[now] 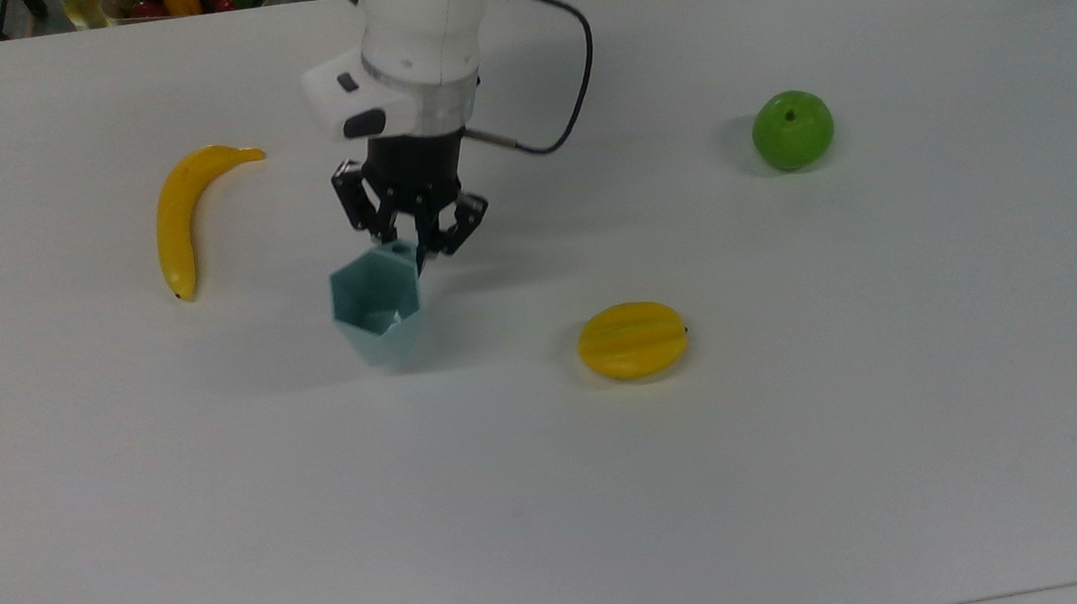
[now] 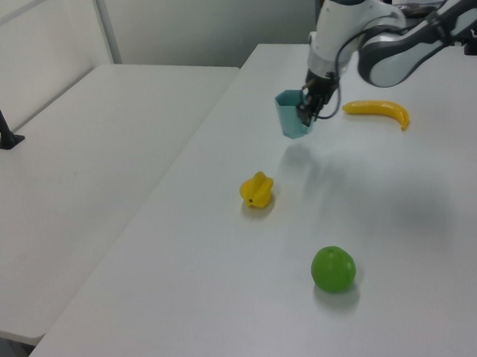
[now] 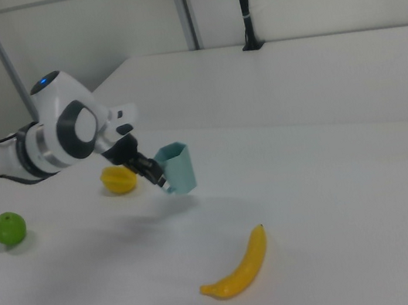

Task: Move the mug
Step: 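Grip the mug rim and drag it toward the green apple, then open the gripper and release the teal mug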

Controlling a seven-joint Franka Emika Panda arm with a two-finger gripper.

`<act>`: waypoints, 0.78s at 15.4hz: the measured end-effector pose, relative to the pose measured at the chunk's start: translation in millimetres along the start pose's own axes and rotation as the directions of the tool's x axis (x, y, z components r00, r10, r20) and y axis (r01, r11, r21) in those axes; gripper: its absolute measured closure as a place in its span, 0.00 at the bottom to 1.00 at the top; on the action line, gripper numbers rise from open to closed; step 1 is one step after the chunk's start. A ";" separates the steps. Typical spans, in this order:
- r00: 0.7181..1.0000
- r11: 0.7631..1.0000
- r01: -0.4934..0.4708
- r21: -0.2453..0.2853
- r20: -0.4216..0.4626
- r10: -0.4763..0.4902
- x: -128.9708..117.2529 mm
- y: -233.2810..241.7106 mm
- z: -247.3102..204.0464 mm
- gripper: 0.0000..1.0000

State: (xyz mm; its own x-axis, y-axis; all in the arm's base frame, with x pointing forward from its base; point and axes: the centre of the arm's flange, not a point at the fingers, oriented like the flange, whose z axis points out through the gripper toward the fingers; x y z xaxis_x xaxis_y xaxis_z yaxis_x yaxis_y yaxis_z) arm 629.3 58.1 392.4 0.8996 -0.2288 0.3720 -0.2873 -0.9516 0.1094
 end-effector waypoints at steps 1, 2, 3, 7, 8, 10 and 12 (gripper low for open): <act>0.999 0.999 0.035 0.002 0.010 -0.035 -13.5 0.5 -6.4 0.74; 0.997 0.998 0.070 0.003 0.021 -0.070 -27.0 1.2 -10.8 0.74; 0.994 0.995 0.103 0.002 0.035 -0.103 -40.8 2.7 -13.3 0.74; 0.979 0.984 0.178 -0.006 0.100 -0.176 -84.7 5.4 -4.0 0.74; 0.977 0.982 0.187 -0.005 0.109 -0.185 -90.2 2.8 -1.3 0.74; 0.976 0.982 0.191 -0.005 0.109 -0.190 -91.1 0.9 -2.3 0.74; 0.974 0.981 0.192 -0.013 0.124 -0.189 -92.6 2.2 -1.1 0.59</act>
State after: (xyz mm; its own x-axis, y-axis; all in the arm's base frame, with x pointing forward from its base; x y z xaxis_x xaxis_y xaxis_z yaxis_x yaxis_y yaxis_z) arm 545.1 77.4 359.2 0.9713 -0.0682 0.2277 -0.1133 -0.9750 0.1913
